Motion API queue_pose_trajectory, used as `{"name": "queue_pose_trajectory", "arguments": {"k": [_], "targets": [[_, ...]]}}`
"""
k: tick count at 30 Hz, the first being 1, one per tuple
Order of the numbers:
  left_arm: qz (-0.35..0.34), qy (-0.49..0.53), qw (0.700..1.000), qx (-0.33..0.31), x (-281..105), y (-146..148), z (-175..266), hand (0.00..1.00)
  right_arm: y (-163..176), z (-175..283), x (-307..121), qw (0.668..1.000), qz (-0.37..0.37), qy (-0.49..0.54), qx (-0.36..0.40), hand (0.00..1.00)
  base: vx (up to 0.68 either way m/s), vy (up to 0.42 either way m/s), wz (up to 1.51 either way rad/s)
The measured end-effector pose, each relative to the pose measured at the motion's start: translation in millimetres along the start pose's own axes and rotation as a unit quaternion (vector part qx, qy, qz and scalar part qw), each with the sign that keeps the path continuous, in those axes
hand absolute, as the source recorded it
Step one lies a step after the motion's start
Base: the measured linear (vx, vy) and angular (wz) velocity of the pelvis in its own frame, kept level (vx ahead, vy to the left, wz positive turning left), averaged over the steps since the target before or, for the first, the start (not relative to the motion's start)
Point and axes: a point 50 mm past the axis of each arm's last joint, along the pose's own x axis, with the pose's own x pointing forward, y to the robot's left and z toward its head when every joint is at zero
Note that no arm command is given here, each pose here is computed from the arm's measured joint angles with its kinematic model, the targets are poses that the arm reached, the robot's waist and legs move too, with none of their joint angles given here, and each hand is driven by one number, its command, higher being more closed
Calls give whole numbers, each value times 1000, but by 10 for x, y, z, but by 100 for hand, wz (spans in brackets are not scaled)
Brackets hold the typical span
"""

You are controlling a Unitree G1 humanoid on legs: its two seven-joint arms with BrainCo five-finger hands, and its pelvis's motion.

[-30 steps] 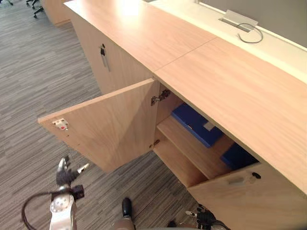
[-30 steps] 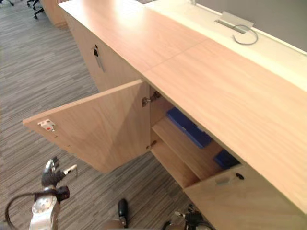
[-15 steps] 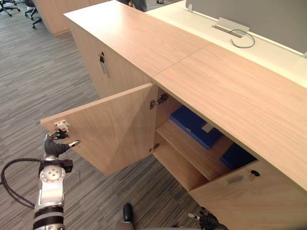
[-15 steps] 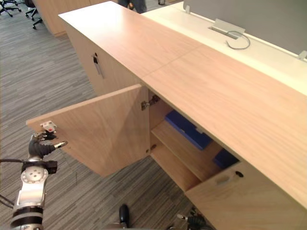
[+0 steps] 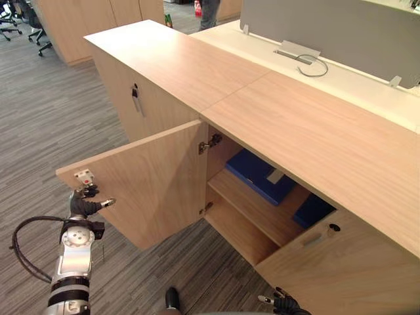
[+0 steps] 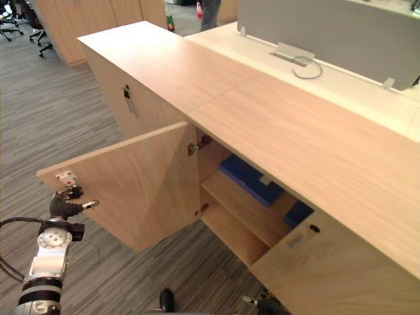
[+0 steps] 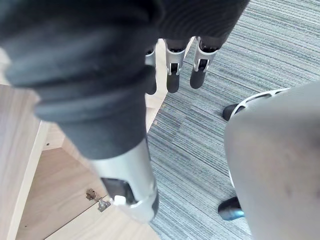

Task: Walk over to the cabinet, pick up the folder, carry it to the office cabinet, place the folder inside the office cabinet, then close the office cabinet door

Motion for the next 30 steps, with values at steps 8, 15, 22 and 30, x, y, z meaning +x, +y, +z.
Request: {"name": "queue_pose_trajectory", "arguments": {"k": [8, 15, 22, 30], "targets": [[-97, 98, 985, 100, -90, 45, -501, 0, -104, -108, -20, 999, -3, 29, -16, 0, 44, 5, 1], [-78, 96, 983, 138, -59, 208, -492, 0, -131, -172, -32, 999, -1, 44, -26, 0, 67, -5, 1], [-26, 94, 987, 130, -33, 335, -468, 0, -147, -215, -45, 998, -1, 50, -29, 0, -49, 7, -5], [39, 74, 989, 120, -16, 499, -354, 0, -168, -287, -73, 998, -3, 52, -29, 0, -59, 8, -2]]}}
